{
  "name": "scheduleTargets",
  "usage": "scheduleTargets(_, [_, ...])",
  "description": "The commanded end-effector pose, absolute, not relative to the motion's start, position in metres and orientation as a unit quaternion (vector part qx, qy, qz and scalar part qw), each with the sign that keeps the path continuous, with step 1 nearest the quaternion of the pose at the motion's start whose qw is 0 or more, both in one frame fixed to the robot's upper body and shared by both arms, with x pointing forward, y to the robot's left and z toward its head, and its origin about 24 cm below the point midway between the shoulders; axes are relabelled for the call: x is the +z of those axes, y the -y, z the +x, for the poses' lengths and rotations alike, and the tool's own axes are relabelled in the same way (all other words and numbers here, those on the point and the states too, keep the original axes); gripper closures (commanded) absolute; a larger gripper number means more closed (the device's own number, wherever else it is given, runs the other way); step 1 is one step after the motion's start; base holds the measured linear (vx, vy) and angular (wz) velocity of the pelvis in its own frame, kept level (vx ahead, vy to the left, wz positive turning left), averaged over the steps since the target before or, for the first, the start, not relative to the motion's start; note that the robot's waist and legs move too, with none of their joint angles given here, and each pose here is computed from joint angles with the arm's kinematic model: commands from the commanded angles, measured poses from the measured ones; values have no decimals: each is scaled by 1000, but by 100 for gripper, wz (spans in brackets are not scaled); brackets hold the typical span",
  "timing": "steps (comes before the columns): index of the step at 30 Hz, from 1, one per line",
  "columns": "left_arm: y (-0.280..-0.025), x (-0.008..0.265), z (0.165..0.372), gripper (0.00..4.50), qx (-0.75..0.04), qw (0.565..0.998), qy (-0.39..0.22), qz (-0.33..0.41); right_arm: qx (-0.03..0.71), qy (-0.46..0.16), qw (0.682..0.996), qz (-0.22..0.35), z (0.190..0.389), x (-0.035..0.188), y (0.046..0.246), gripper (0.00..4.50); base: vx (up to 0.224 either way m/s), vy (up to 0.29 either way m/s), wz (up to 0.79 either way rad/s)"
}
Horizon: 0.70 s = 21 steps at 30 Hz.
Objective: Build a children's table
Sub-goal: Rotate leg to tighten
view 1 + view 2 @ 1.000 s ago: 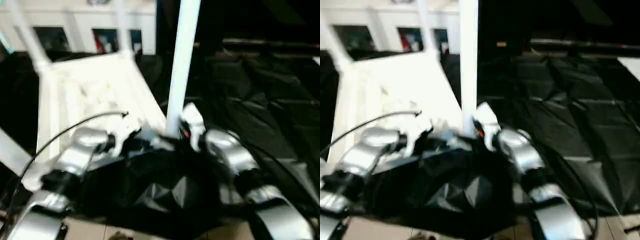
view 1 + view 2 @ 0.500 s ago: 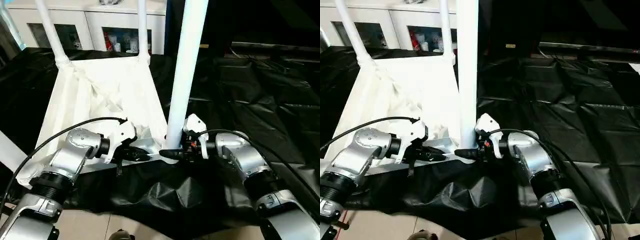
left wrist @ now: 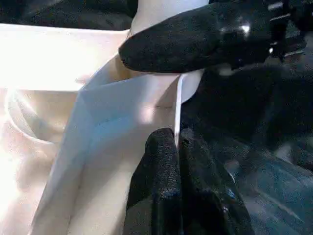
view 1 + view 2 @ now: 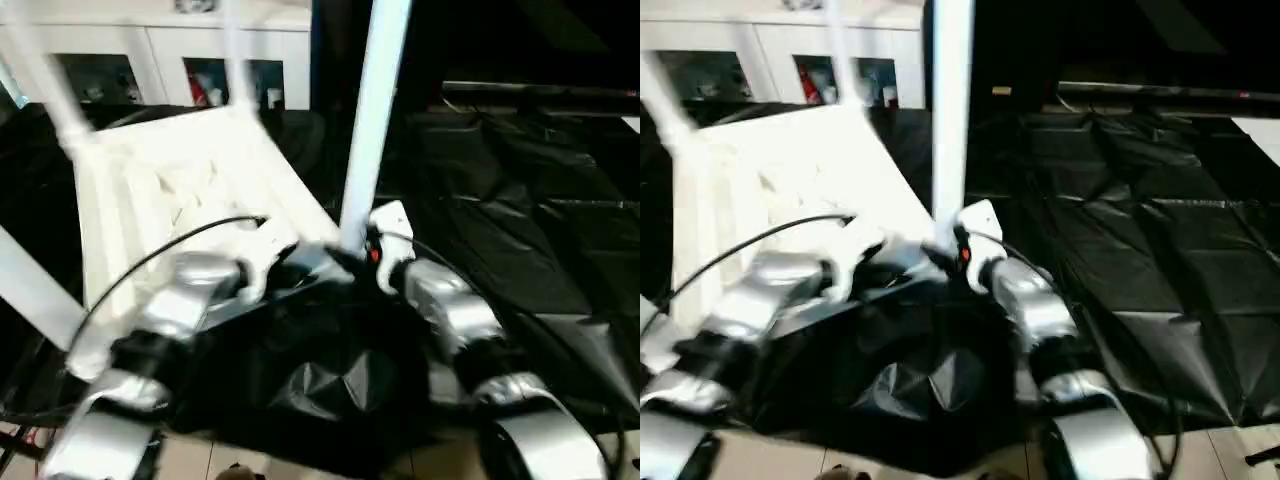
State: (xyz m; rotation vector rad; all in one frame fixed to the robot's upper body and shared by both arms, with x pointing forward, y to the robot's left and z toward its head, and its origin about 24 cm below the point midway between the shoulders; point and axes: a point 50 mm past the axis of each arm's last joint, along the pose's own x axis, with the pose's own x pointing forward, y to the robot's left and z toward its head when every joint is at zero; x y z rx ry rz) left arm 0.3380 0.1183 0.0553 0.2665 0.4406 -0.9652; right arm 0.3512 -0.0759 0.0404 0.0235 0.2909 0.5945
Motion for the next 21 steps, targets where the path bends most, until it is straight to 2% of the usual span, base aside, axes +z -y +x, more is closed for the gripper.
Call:
scheduleTargets(1, [-111,79,351,450,-435,882,-149,106,305,-169,937,28,343,29,58,184,0,0,0])
scheduleTargets(3, [-105,80,350,450,-445,878,-143,102,326,-156,931,45,342,32,50,184,0,0,0])
scheduleTargets(4, [-103,80,350,450,-451,875,-141,102,338,-148,928,53,341,35,47,128,0,0,0])
scheduleTargets(6, [-101,80,348,450,-459,871,-141,108,350,-144,924,56,341,37,45,114,0,0,0])
scheduleTargets(10, [-102,79,342,450,-494,850,-138,120,393,-129,910,10,342,42,51,70,0,0,0])
scheduleTargets(14, [-107,77,336,450,-520,833,-140,126,445,-117,888,-15,339,46,59,70,0,0,0])
scheduleTargets(15, [-112,77,329,450,-552,811,-137,133,499,-112,858,-40,334,49,68,70,0,0,0])
scheduleTargets(16, [-113,77,328,450,-558,808,-137,134,507,-112,854,-43,333,49,69,70,0,0,0])
scheduleTargets(18, [-118,77,320,450,-596,779,-136,142,558,-117,819,-62,325,50,78,70,0,0,0])
scheduleTargets(21, [-126,75,310,450,-630,747,-147,152,596,-123,790,-71,319,51,85,70,0,0,0])
